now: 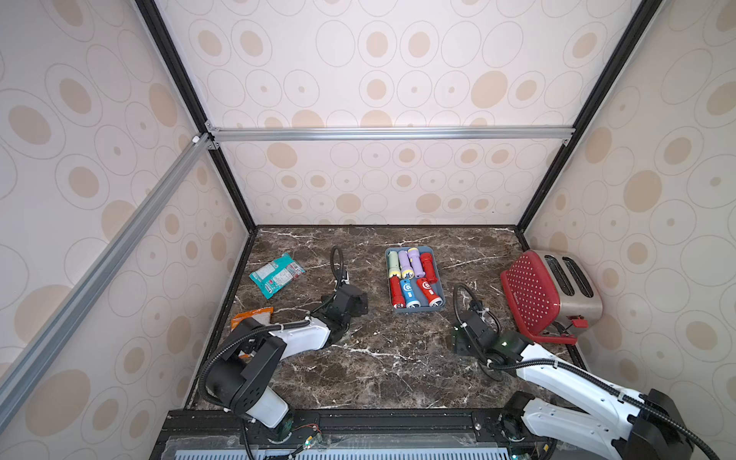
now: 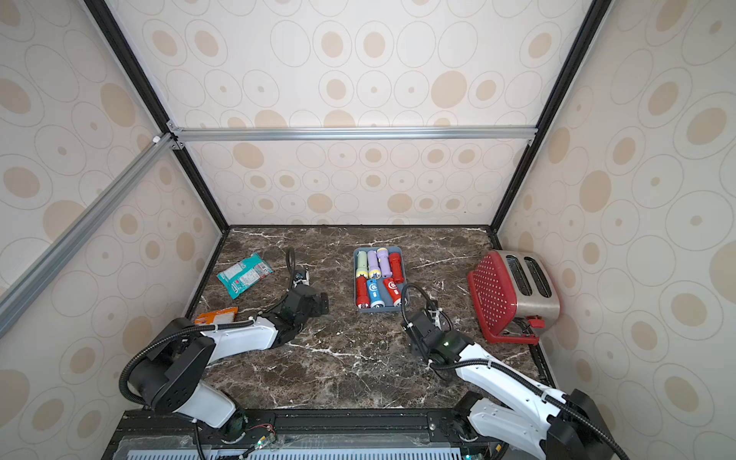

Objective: Put the flashlights into the storage boxes
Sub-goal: Reset both arms

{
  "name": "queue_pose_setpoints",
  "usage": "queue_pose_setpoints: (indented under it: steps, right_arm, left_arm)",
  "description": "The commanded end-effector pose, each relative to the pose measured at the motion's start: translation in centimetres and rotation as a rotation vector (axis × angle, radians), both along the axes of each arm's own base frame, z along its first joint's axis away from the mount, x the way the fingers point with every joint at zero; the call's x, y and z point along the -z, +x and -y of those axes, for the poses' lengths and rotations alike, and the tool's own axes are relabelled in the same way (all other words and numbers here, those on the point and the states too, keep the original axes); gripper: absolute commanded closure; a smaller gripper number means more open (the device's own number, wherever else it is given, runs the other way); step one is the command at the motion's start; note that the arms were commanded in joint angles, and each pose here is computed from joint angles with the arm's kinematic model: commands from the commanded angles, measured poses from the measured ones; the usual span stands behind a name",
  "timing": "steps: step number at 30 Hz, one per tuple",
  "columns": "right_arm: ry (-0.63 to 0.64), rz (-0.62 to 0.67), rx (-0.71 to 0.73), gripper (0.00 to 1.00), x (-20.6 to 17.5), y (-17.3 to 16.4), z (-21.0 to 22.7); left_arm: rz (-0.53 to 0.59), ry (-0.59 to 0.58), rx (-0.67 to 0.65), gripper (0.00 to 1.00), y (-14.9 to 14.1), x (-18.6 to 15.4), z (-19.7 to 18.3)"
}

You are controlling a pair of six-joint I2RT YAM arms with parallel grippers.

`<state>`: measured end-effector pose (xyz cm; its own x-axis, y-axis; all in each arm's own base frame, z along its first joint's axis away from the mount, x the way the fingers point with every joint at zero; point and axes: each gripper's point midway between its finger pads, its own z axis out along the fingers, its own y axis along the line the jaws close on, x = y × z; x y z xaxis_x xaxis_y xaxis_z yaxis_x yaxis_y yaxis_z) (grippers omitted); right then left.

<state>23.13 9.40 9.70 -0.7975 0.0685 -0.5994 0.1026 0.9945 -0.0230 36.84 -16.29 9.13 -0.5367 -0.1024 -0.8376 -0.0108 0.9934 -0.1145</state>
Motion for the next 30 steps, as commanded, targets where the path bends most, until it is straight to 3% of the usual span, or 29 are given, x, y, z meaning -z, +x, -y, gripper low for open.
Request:
queue_pose_setpoints:
  steps: [1,3,6,9,11,15,19,24,30]
  right_arm:
    - [-0.092,0.086,-0.042,0.00,-4.4,2.6,-0.5]
    - [-0.189,0.141,-0.088,0.00,-7.6,4.5,-0.8]
    - [-0.443,0.242,-0.102,0.00,-12.0,7.6,0.2]
    - [-0.674,0.360,-0.013,0.00,-15.1,10.7,2.3]
    - [-0.657,0.391,0.009,0.00,-15.1,12.1,3.6]
    - [-0.484,0.476,0.051,0.04,-13.0,13.1,6.1]
    - [-0.424,0.560,-0.045,0.11,-9.3,13.8,6.1]
    - [-0.454,0.447,-0.025,0.10,-5.2,14.7,7.8]
    - [-0.426,0.417,-0.006,0.08,-2.3,15.8,7.8]
  left_arm:
    - [0.060,-0.098,0.013,0.01,0.4,-2.0,1.0]
    - [0.044,-0.116,0.018,0.01,0.3,-1.8,1.3]
    - [0.030,-0.137,0.041,0.01,0.2,-1.6,1.8]
    - [0.026,-0.139,0.035,0.01,0.0,-1.2,1.5]
    - [0.019,-0.141,0.030,0.01,0.0,-1.0,1.3]
    - [0.019,-0.131,0.022,0.01,0.0,-0.9,1.0]
    - [0.024,-0.124,0.000,0.01,0.2,-1.0,0.4]
    - [0.022,-0.140,0.010,0.01,0.2,-1.0,0.6]
    - [0.018,-0.155,0.022,0.01,0.2,-0.8,0.8]
